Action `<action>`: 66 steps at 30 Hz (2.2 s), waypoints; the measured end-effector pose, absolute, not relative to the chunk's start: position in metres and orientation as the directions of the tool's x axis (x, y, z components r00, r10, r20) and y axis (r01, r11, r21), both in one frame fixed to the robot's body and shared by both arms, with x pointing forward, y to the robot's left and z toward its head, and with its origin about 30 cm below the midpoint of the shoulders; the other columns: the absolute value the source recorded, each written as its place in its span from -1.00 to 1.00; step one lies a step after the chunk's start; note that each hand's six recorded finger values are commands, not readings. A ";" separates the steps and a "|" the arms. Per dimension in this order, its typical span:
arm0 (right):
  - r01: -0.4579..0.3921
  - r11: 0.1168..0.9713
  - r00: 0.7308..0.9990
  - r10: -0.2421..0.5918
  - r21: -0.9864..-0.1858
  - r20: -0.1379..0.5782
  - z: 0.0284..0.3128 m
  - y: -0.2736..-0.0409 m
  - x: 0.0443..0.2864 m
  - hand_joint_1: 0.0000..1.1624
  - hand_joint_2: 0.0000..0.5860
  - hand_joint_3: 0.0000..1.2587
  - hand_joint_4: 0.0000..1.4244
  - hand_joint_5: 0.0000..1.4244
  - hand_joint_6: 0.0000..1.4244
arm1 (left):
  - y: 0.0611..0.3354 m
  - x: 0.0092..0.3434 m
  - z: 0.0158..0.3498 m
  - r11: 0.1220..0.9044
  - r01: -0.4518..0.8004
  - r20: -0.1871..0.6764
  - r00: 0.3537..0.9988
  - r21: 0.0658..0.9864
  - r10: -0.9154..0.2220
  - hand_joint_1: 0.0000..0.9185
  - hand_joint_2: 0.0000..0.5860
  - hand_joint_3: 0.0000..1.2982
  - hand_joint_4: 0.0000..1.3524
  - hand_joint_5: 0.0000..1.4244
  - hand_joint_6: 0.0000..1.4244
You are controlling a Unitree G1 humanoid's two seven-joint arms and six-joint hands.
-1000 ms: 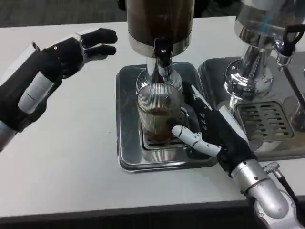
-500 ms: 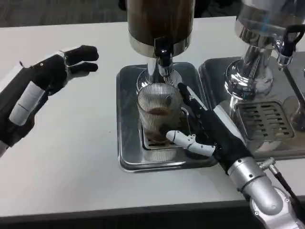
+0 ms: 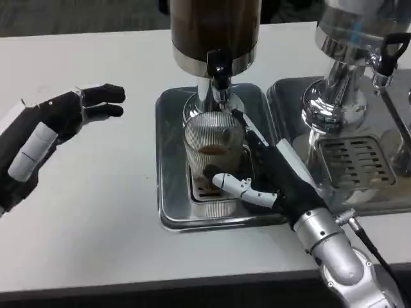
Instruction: Grasp the cup under the faucet to collect the drink, then remove the cup.
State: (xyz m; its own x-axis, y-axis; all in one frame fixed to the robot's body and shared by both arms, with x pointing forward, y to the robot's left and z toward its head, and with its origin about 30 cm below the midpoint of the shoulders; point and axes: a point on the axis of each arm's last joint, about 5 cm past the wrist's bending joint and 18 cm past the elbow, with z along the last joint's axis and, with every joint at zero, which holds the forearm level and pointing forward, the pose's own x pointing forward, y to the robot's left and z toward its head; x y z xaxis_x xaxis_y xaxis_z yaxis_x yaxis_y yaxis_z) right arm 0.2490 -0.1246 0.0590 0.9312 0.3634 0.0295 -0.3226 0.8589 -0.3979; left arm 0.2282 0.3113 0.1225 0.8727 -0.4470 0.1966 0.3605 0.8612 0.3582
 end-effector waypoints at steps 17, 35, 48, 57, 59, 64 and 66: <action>-0.317 0.849 0.931 0.363 -0.422 0.030 0.057 -0.109 0.257 -0.03 -0.28 -1.00 -1.00 -1.00 -0.99 | 0.321 0.219 0.120 0.868 0.333 0.162 0.896 0.368 -0.413 -1.00 -0.61 -0.42 -0.59 -0.59 -0.71; -0.239 0.855 0.952 0.300 -0.460 0.063 0.053 -0.083 0.255 0.14 -0.28 -0.97 -0.87 -0.71 -0.36 | 0.324 0.212 0.114 0.876 0.331 0.121 0.911 0.352 -0.393 -1.00 -0.62 -0.30 -0.50 -0.49 -0.67; -0.112 0.904 0.976 0.178 -0.412 0.126 0.045 -0.060 0.244 0.33 -0.31 -0.50 -0.26 -0.01 0.54 | 0.328 0.206 0.110 0.882 0.325 0.093 0.922 0.342 -0.376 -1.00 -0.65 -0.29 -0.46 -0.47 -0.65; -0.043 0.924 0.981 0.111 -0.380 0.160 0.039 -0.053 0.236 0.40 -0.30 -0.36 -0.06 0.20 0.78 | 0.329 0.202 0.107 0.886 0.320 0.081 0.927 0.336 -0.365 -1.00 -0.64 -0.28 -0.42 -0.44 -0.63; -0.035 0.924 0.981 0.105 -0.381 0.164 0.039 -0.052 0.235 0.40 -0.29 -0.34 -0.05 0.22 0.81 | 0.329 0.202 0.107 0.886 0.319 0.080 0.928 0.336 -0.364 -1.00 -0.64 -0.28 -0.42 -0.44 -0.63; -0.003 0.922 0.980 0.079 -0.387 0.181 0.036 -0.050 0.231 0.42 -0.29 -0.29 -0.01 0.27 0.84 | 0.329 0.201 0.107 0.887 0.319 0.078 0.928 0.335 -0.364 -1.00 -0.64 -0.28 -0.41 -0.43 -0.63; 0.010 0.919 0.979 0.071 -0.393 0.189 0.035 -0.050 0.230 0.43 -0.29 -0.27 0.00 0.30 0.87 | 0.329 0.201 0.107 0.886 0.320 0.077 0.928 0.335 -0.364 -1.00 -0.63 -0.28 -0.41 -0.43 -0.63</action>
